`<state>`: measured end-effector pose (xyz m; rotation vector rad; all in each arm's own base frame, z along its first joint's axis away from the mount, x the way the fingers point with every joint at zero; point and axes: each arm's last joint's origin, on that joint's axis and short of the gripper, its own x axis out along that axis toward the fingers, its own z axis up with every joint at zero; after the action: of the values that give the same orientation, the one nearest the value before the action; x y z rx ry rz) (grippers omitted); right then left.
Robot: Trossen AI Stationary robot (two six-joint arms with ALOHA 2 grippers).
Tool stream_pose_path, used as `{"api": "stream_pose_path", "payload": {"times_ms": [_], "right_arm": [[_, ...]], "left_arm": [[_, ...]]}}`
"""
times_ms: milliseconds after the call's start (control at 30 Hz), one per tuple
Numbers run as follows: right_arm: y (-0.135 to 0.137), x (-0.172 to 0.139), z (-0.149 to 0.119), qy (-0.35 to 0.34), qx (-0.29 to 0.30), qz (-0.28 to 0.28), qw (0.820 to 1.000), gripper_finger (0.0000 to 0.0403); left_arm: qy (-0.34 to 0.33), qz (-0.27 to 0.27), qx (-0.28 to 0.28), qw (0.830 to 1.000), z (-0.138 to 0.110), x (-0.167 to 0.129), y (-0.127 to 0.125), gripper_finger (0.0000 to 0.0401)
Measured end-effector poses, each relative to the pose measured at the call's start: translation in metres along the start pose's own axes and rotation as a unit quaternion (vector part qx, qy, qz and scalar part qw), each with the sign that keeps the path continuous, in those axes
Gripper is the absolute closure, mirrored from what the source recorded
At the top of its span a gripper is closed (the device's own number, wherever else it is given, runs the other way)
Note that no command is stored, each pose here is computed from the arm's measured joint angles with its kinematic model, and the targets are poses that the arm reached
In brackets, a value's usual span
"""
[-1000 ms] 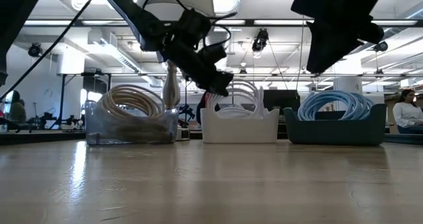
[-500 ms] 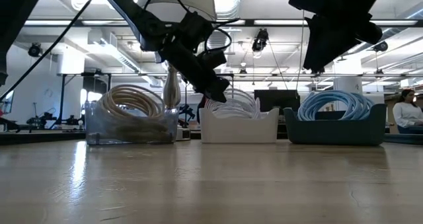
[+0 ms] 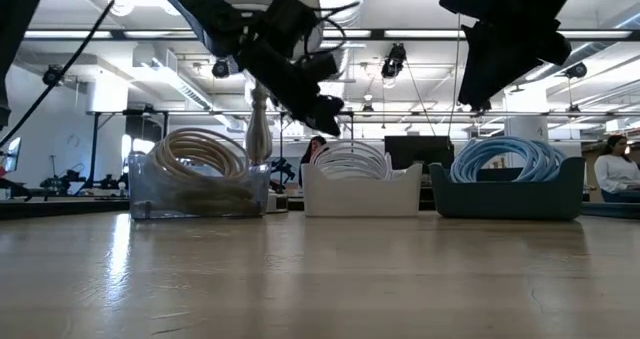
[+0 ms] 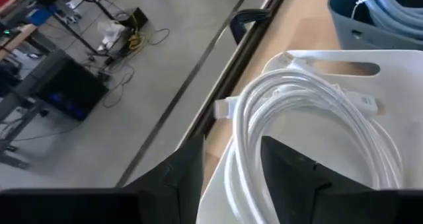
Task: Sort HDMI cables
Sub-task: Return to Home Position
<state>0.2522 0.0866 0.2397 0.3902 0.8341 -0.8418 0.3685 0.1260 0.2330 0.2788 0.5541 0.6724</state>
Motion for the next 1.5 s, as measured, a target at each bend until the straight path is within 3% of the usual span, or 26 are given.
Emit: {"api": "stream_pose_path", "payload": {"times_ms": [300,633,900,1167,1400,1500], "right_arm": [[0.009,-0.012,0.014,-0.016,-0.037,0.03,0.999,0.0322],[0.017,-0.032,0.034,-0.059,-0.134,0.051,0.988,0.0344],[0.02,-0.045,0.048,-0.116,-0.154,0.037,0.981,0.0343],[0.021,-0.05,0.053,-0.124,-0.24,0.032,0.962,0.0332],[0.021,-0.049,0.052,-0.127,-0.369,0.014,0.921,0.0323],[0.021,-0.049,0.052,-0.127,-0.395,0.011,0.91,0.0324]], "left_arm": [[0.043,-0.04,-0.002,0.998,0.014,-0.056,0.0,0.0262],[0.064,-0.097,-0.003,0.993,0.024,-0.134,-0.008,0.0391],[0.015,-0.078,-0.022,0.997,0.025,-0.189,-0.005,0.0384],[-0.003,-0.063,-0.087,0.994,-0.013,-0.22,0.018,0.0392],[-0.005,-0.062,-0.094,0.994,-0.064,-0.233,0.031,0.039],[-0.002,-0.062,-0.096,0.994,-0.084,-0.235,0.033,0.0391]]}}
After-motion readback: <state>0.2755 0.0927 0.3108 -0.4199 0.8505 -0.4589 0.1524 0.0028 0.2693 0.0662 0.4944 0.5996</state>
